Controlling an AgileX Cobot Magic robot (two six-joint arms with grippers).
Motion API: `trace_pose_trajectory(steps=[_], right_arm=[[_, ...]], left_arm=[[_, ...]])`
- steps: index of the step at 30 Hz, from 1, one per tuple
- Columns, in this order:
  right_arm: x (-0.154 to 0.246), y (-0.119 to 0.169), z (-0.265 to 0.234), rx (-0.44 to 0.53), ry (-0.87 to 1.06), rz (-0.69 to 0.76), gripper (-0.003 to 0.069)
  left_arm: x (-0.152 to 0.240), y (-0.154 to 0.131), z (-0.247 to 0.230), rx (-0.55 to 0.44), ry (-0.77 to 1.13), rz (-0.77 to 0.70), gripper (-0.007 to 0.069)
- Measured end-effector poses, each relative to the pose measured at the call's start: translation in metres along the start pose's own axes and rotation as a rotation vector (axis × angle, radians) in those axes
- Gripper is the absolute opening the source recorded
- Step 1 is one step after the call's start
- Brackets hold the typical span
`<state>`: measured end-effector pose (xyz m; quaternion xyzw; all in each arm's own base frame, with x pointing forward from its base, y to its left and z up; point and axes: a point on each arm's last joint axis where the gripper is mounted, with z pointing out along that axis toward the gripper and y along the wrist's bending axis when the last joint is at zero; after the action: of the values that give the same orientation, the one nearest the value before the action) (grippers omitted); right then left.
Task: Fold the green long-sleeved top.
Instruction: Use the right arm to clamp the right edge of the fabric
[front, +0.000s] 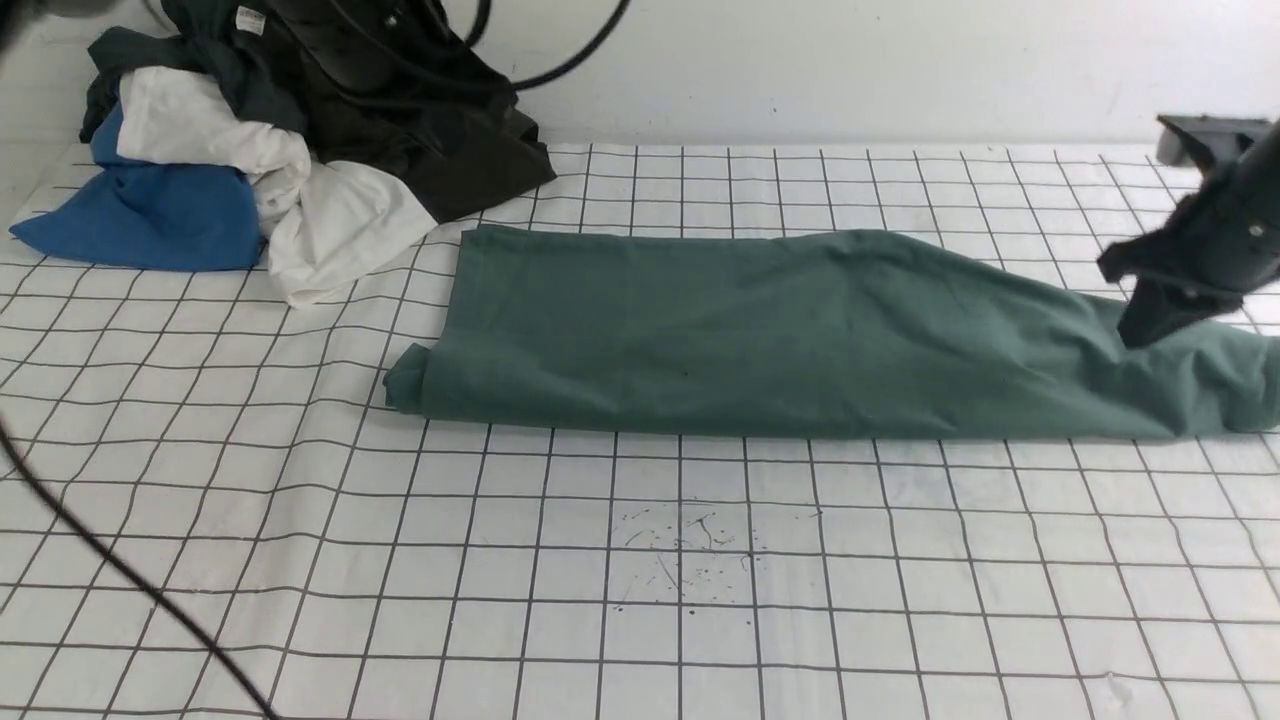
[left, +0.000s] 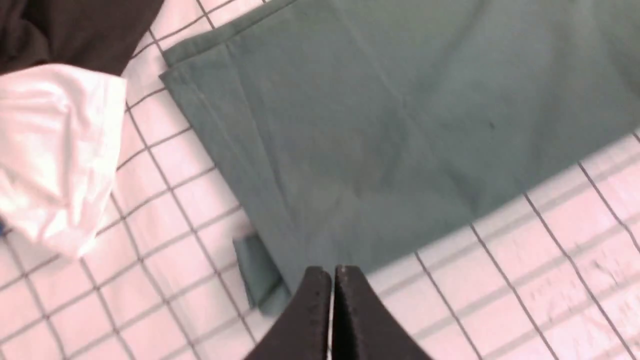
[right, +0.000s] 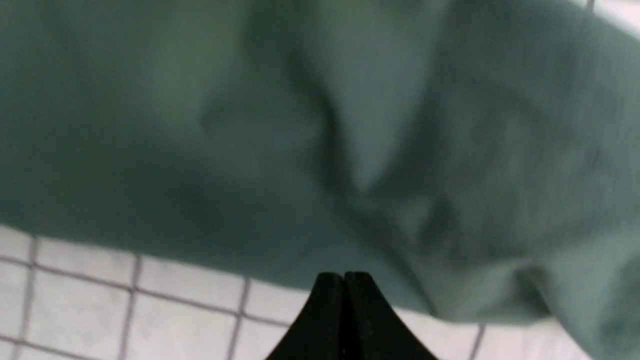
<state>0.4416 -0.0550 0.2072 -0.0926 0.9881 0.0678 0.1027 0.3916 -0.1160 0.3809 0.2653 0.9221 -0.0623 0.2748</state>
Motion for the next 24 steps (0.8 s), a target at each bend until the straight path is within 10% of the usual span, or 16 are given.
trace_pose_trajectory(steps=[8,20,24], right_arm=[[0.021,-0.085,0.015,0.266,-0.141,0.271,-0.0010],[0.019,-0.083,-0.033,0.213,-0.204,0.397,0.0022],[0.018,-0.084,-0.018,0.177,-0.181,0.411,0.0174]], left_arm=[[0.066,-0.022,-0.042,-0.002,0.049,0.009,-0.0008],[0.150,-0.025,-0.089,-0.283,0.094,-0.102,-0.0008],[0.186,-0.024,-0.088,-0.395,0.110,-0.153,-0.0008]])
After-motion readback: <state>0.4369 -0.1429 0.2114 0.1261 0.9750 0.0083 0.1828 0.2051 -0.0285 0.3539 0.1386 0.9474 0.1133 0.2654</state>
